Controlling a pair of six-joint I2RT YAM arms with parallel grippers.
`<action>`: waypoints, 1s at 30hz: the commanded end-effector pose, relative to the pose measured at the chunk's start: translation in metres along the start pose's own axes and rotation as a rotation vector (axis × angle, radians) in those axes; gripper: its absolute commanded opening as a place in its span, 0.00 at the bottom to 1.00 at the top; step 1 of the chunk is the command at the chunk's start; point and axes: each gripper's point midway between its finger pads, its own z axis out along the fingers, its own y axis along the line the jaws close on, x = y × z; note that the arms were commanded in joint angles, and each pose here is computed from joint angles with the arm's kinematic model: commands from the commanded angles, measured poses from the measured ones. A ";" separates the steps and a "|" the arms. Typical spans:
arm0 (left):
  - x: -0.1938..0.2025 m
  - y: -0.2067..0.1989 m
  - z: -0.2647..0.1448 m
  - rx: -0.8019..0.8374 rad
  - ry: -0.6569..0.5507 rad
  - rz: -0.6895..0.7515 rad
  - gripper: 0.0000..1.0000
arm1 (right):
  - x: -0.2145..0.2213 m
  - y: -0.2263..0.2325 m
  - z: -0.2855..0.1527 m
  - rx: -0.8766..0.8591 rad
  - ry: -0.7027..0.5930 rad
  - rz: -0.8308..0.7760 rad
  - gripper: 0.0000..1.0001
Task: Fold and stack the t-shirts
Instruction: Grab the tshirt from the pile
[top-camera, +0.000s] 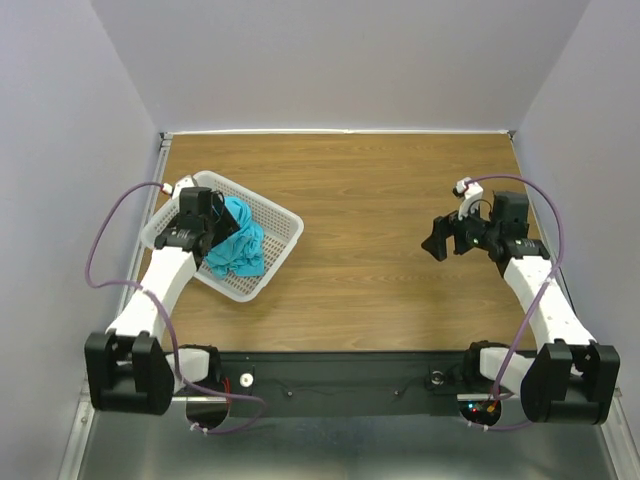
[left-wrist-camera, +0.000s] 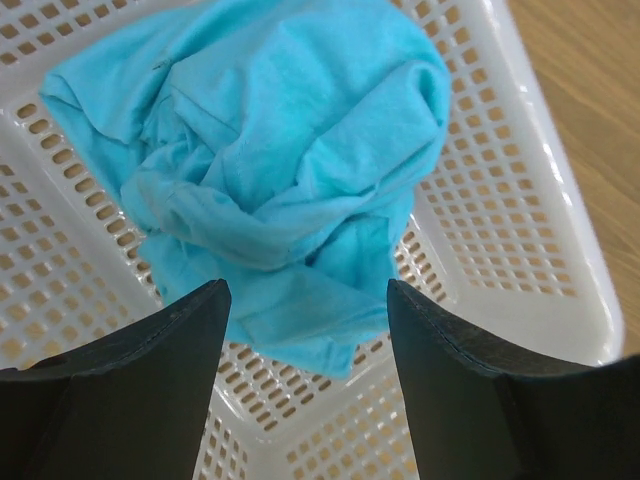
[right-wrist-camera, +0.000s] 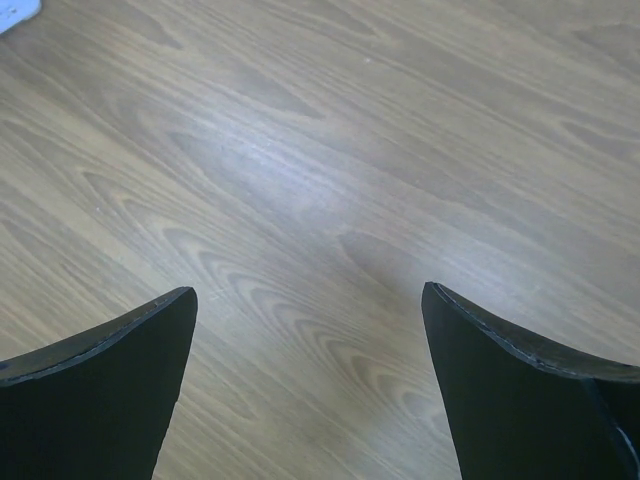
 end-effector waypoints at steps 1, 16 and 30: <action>-0.021 -0.007 0.025 -0.036 -0.065 -0.024 0.76 | 0.000 0.009 0.002 -0.054 -0.026 -0.022 1.00; -0.114 -0.083 -0.047 0.247 -0.310 0.040 0.00 | 0.006 0.008 0.002 -0.049 -0.029 -0.049 1.00; -0.244 -0.229 -0.391 1.366 -0.718 0.001 0.00 | 0.006 -0.009 0.003 0.033 -0.030 -0.032 1.00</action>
